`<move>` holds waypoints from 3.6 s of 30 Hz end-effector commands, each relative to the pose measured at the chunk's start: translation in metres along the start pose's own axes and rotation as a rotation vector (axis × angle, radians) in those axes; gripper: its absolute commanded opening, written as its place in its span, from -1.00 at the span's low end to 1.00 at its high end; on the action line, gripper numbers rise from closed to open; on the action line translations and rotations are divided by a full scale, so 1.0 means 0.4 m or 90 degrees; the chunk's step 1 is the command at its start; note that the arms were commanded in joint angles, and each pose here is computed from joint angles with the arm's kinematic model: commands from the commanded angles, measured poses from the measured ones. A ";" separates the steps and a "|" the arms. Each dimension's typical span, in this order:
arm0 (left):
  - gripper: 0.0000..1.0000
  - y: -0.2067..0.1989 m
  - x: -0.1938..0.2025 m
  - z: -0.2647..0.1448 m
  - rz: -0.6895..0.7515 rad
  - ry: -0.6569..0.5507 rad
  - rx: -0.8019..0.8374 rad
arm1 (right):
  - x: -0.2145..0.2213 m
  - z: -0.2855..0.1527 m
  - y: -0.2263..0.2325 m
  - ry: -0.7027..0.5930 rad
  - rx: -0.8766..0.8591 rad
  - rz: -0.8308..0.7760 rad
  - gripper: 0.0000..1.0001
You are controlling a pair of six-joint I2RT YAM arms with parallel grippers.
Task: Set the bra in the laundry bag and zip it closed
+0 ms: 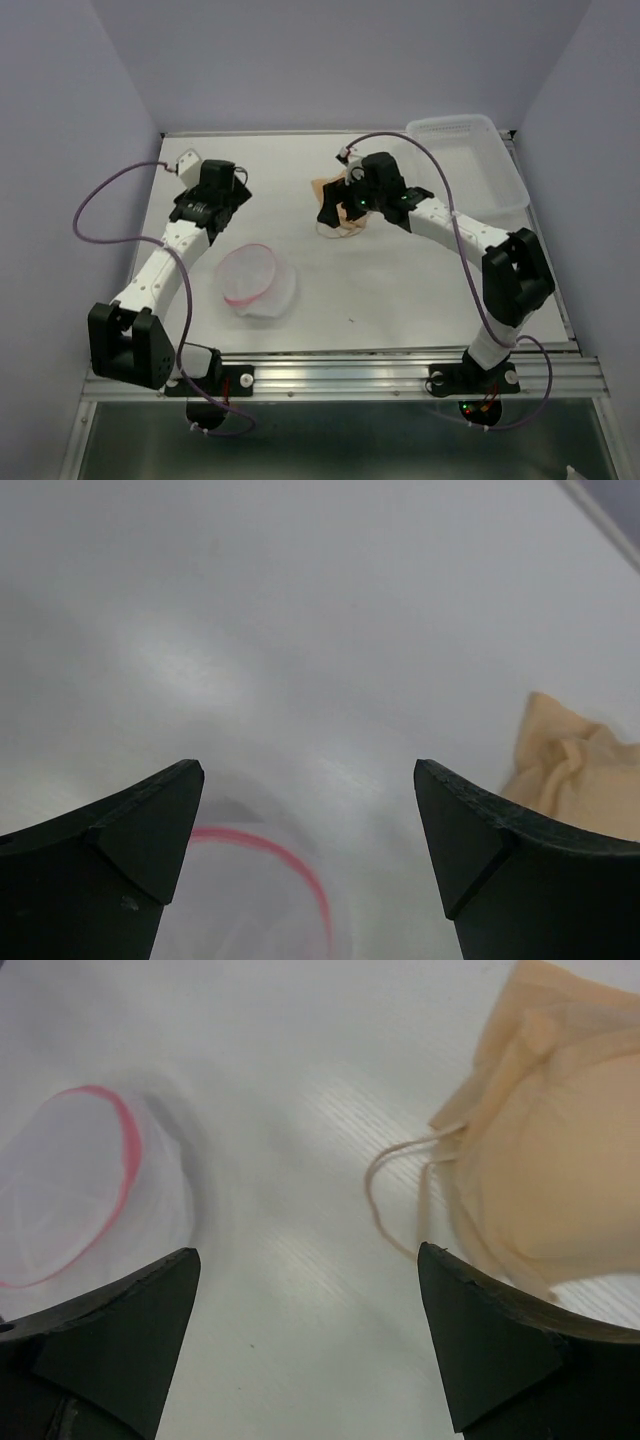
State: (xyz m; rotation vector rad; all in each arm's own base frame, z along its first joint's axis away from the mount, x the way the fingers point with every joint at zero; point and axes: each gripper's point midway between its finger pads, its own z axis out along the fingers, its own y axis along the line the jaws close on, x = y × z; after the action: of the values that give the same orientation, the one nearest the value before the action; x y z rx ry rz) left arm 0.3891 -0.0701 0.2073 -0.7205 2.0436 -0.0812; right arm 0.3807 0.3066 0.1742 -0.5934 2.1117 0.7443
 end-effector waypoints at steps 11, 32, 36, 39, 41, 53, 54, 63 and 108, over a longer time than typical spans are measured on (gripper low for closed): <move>0.98 0.359 0.131 -0.103 -0.098 0.055 -0.178 | 0.118 0.220 0.388 0.105 -0.231 -0.028 1.00; 0.98 0.355 0.159 -0.147 -0.100 0.076 -0.124 | 0.157 0.254 0.459 0.136 -0.247 0.006 -0.99; 0.98 0.358 0.184 -0.143 -0.110 0.088 -0.116 | 0.141 0.233 0.449 0.121 -0.224 0.005 -0.99; 0.98 0.355 0.205 -0.140 -0.115 0.104 -0.107 | 0.103 0.214 0.407 0.077 -0.153 -0.004 -0.99; 0.98 0.358 0.221 -0.137 -0.121 0.114 -0.107 | 0.086 0.199 0.389 0.056 -0.126 -0.013 -0.99; 0.98 0.267 0.315 -0.077 -0.139 0.207 0.007 | 0.087 0.128 0.167 0.051 -0.029 0.009 -0.99; 0.98 0.264 0.320 -0.070 -0.139 0.211 0.009 | 0.088 0.123 0.153 0.052 -0.023 0.013 -0.99; 0.92 0.196 0.321 -0.044 -0.092 0.232 0.092 | 0.053 0.079 0.033 0.029 0.054 0.025 -0.99; 0.14 -0.172 0.298 -0.173 0.329 -0.017 0.112 | -0.055 -0.019 0.195 0.069 -0.058 0.218 -0.99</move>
State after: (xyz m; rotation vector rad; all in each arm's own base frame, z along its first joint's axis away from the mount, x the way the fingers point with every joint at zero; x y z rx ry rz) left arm 0.3078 -0.2194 0.1602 0.0432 2.1737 -0.0151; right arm 0.3522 0.3519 0.1966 -0.2576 2.3637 0.9421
